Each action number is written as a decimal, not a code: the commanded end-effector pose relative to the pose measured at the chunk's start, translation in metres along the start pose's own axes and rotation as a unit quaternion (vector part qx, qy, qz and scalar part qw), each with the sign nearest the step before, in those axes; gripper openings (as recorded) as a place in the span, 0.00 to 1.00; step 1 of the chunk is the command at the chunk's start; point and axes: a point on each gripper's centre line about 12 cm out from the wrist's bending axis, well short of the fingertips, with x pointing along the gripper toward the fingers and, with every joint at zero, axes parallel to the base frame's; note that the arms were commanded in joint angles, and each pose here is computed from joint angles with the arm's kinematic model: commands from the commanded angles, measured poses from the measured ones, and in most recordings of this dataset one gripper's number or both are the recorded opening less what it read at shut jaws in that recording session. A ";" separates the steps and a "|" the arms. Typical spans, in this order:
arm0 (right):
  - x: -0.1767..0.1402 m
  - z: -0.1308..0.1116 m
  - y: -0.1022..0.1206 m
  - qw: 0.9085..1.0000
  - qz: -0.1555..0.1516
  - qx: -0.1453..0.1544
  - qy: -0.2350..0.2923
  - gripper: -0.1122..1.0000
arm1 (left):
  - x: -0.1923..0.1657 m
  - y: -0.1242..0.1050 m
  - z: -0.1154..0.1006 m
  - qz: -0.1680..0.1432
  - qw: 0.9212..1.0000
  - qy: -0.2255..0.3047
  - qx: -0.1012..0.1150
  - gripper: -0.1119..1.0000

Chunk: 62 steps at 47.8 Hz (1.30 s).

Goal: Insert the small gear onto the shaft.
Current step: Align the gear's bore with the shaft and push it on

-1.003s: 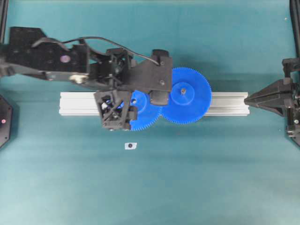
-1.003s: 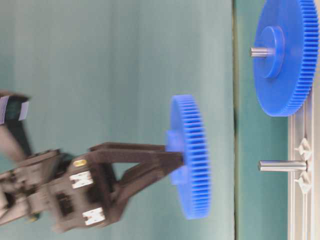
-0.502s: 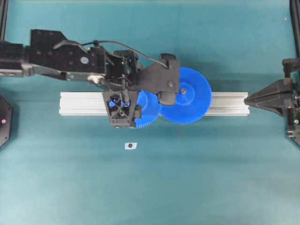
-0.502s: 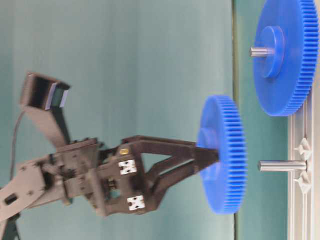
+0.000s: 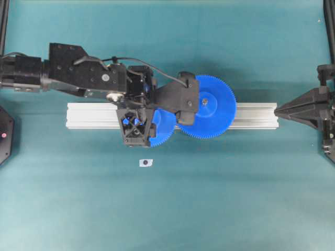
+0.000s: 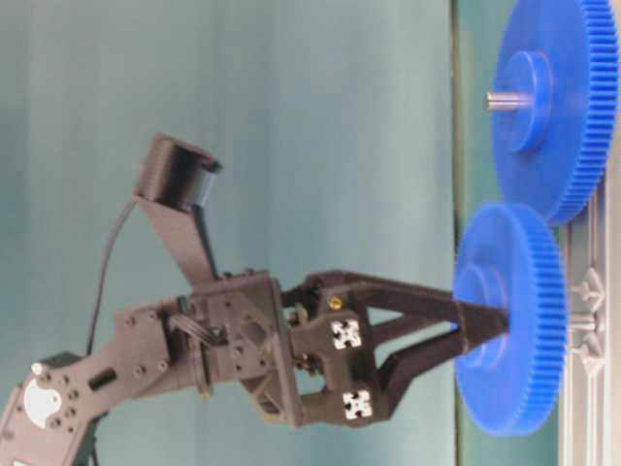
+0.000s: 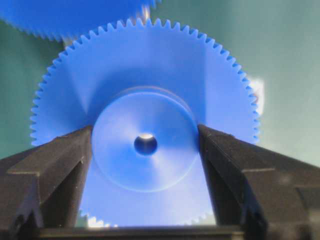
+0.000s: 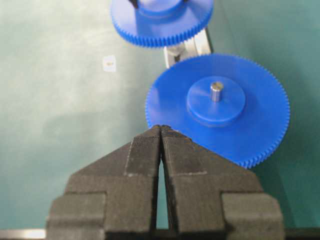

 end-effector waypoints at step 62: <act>0.000 0.003 0.000 1.000 0.000 0.029 -0.007 0.16 | -0.005 0.026 -0.003 0.015 0.999 -0.030 -0.005 0.73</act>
